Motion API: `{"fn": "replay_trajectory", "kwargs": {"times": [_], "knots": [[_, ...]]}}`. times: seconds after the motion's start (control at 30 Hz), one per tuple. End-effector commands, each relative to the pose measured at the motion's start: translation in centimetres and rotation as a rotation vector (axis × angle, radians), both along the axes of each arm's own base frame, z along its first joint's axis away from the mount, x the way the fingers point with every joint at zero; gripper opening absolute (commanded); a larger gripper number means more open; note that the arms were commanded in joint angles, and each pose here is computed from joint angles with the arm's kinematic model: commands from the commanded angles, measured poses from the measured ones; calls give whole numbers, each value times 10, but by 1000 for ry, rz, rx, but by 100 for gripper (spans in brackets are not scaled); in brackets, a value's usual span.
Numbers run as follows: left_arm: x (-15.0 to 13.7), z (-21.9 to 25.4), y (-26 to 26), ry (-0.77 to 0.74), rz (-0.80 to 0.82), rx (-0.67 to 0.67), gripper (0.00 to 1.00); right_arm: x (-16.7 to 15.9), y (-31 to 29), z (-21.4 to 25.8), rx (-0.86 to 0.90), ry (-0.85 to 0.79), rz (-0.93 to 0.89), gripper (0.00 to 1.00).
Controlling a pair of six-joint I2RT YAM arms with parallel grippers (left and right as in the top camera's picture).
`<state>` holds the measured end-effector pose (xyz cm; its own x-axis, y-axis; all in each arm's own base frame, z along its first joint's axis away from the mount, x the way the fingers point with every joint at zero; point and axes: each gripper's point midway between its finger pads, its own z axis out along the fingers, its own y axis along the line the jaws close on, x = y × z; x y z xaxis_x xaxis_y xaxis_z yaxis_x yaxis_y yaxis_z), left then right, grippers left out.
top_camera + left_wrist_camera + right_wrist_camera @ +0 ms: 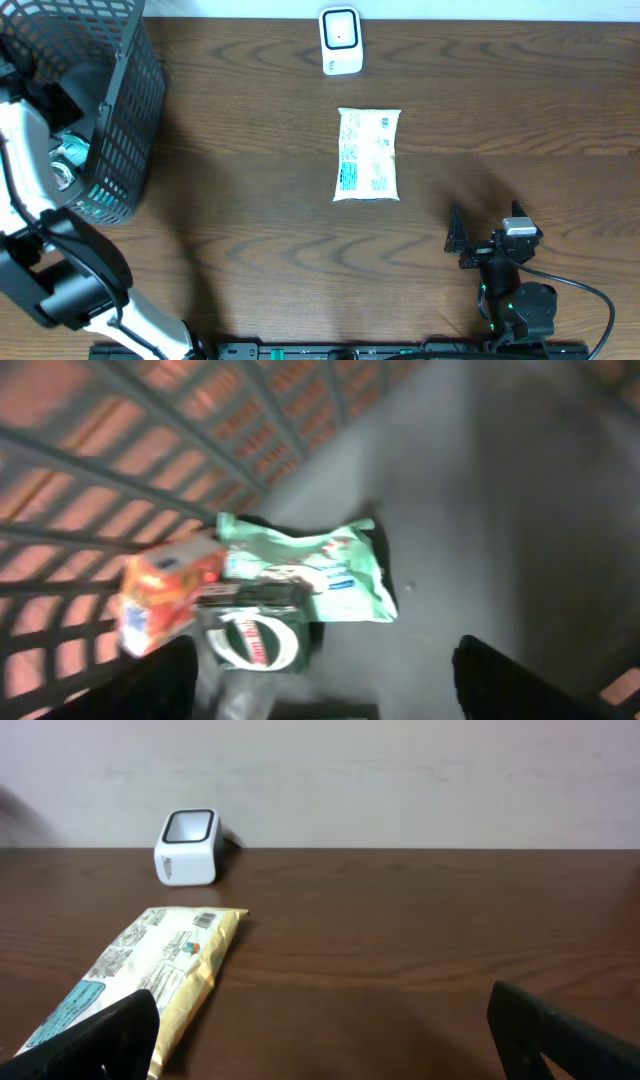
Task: Scan the item barcode
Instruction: 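Release the white bag and move the left gripper back to the basket, then grasp the mint-green snack bag in the basket with the left gripper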
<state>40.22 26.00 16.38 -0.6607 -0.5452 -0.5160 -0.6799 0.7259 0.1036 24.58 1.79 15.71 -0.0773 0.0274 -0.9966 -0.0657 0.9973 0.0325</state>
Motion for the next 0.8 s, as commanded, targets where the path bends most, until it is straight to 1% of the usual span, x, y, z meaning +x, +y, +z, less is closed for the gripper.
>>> {"fn": "replay_trajectory", "kwargs": {"times": [0.0, 0.03, 0.1, 0.23, 0.27, 0.6, 0.77], "knots": [[14, -17, -14, 32, -37, -4, 79, 0, -1, -1, 10, 0, -5, 99], [21, -26, -19, 39, -48, -10, 79, 0, -1, 0, 10, 0, -5, 99], [25, -36, -22, 52, -56, -13, 79, 0, -1, 0, 10, 0, -5, 99], [17, -55, -8, 97, 66, 28, 79, 0, -1, 0, 10, 0, -5, 99], [17, -64, -6, 120, 74, 33, 79, 0, -1, 0, 10, 0, -5, 99], [28, -104, 3, 148, 62, 36, 79, 0, -1, 0, 10, 0, -5, 99], [25, -115, 10, 164, 70, 33, 79, 0, -1, -1, 10, 0, -5, 99]]}}
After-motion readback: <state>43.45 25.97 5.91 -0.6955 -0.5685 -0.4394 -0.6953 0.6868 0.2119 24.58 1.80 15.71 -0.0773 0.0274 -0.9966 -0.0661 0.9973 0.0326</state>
